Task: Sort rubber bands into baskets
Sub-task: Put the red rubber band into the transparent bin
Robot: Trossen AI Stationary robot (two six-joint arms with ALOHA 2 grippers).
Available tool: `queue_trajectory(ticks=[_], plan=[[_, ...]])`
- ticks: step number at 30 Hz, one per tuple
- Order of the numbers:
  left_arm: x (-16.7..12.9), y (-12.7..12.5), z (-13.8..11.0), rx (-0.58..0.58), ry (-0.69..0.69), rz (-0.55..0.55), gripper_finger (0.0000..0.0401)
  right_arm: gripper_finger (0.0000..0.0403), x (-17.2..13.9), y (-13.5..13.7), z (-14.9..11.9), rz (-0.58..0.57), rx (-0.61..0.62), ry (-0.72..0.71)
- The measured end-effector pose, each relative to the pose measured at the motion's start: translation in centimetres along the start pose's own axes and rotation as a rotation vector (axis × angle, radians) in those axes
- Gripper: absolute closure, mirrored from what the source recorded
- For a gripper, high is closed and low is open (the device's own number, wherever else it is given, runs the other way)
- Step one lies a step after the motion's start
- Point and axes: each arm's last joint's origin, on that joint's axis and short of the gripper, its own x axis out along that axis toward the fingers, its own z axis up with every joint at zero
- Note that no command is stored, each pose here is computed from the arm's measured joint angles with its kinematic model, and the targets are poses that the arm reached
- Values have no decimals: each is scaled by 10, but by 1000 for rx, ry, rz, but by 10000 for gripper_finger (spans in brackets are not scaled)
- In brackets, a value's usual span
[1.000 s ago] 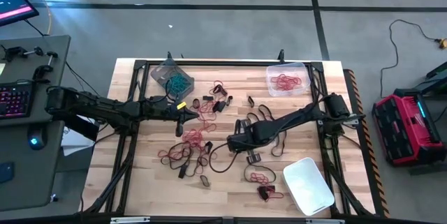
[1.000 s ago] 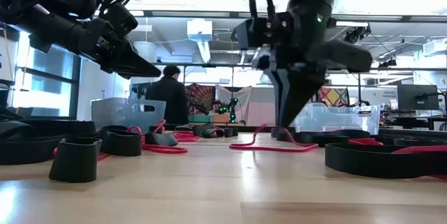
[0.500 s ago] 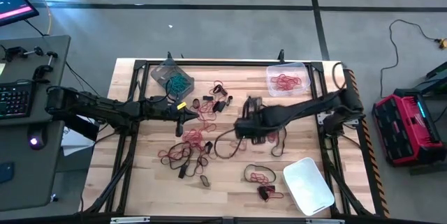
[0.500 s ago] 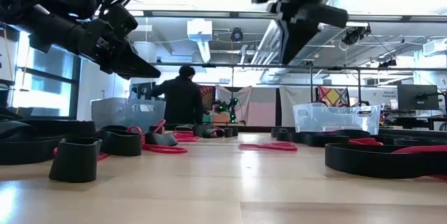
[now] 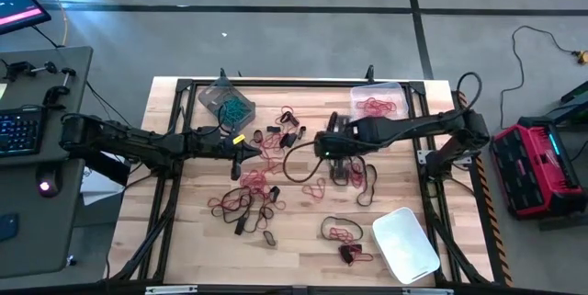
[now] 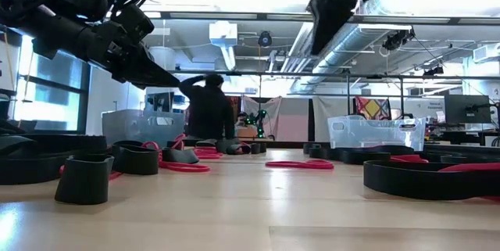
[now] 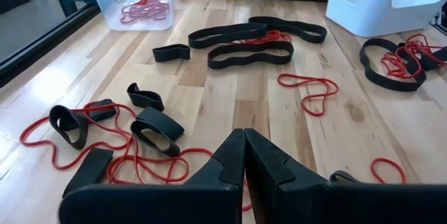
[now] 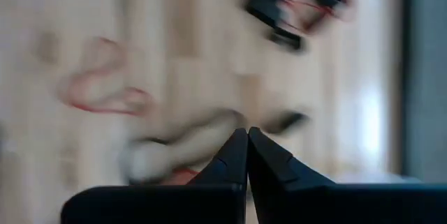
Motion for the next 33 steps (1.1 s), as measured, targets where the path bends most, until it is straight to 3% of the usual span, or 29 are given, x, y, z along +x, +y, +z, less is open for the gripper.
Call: queue_trajectory(ticks=[7, 14, 17, 21, 33], plan=[[0, 0, -1, 0, 6, 0, 401, 394, 37, 35, 15, 218, 24, 36], [0, 0, -1, 0, 7, 0, 401, 349, 98, 61, 13, 181, 124, 245], [0, 0, -1, 0, 7, 0, 401, 335, 120, 63, 8, 162, 116, 326], [0, 0, -1, 0, 13, 0, 401, 332, 137, 60, 10, 163, 111, 325], [0, 0, -1, 0, 13, 0, 401, 332, 150, 49, 10, 239, 95, 301]])
